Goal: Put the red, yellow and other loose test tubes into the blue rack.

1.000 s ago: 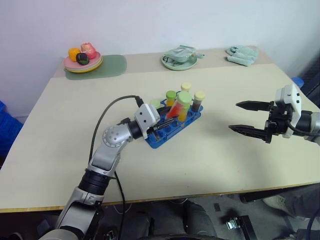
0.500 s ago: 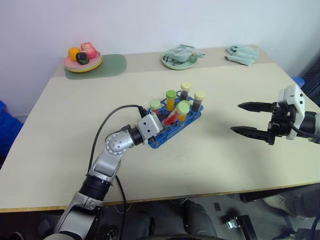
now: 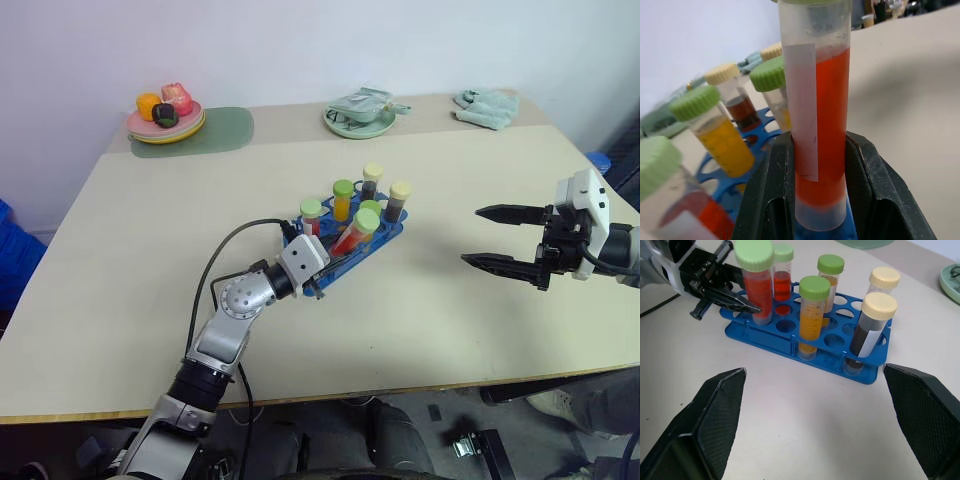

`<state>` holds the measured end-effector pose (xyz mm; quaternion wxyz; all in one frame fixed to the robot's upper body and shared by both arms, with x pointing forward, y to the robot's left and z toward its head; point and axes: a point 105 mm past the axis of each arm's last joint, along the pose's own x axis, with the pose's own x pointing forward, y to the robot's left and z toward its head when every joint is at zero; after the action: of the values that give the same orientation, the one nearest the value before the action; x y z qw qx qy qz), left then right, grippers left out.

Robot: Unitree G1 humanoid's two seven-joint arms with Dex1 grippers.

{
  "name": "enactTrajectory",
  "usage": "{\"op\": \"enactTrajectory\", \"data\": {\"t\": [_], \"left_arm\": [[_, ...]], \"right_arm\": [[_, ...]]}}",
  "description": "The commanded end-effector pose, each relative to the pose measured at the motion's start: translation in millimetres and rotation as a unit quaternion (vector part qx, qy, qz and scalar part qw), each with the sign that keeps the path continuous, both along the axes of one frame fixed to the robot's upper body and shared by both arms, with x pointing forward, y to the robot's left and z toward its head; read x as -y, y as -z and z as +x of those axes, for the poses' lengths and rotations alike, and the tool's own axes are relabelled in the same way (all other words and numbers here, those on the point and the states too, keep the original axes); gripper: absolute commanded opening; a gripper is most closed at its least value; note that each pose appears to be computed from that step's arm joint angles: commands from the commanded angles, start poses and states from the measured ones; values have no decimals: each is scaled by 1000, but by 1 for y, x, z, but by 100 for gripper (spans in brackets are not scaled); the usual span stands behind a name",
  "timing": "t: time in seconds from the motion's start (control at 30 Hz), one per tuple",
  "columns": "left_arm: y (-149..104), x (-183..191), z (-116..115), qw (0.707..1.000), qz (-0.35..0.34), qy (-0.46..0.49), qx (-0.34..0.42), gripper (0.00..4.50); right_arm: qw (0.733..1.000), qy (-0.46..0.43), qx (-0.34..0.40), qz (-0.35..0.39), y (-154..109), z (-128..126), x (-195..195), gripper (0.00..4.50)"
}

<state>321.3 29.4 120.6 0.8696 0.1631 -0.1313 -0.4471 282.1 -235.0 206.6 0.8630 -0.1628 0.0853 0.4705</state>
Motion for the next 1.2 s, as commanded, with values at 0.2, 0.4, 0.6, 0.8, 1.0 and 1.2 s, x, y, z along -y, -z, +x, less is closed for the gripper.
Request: {"op": "enactTrajectory", "data": {"t": [0.2, 0.4, 0.6, 0.8, 1.0, 1.2], "left_arm": [[-7, -5, 4, 1000, -7, -18, 9, 78], [-7, -11, 4, 999, 11, -24, 18, 78], [-4, -12, 2, 1000, 6, -27, 6, 78], [0, -5, -5, 1000, -17, -10, -16, 78], [4, -9, -1, 999, -17, -20, -20, 78], [7, -13, 3, 999, -19, -33, -32, 78]], "right_arm": [[999, -2, 32, -14, -18, -4, 2, 450], [999, 0, 33, -13, -18, -4, 2, 450], [999, -2, 35, -13, -19, -2, 1, 450], [999, -2, 36, -15, -20, -2, 2, 450], [999, -3, 38, -18, -20, -2, 1, 450], [999, -2, 39, -20, -21, -1, 2, 450]]}}
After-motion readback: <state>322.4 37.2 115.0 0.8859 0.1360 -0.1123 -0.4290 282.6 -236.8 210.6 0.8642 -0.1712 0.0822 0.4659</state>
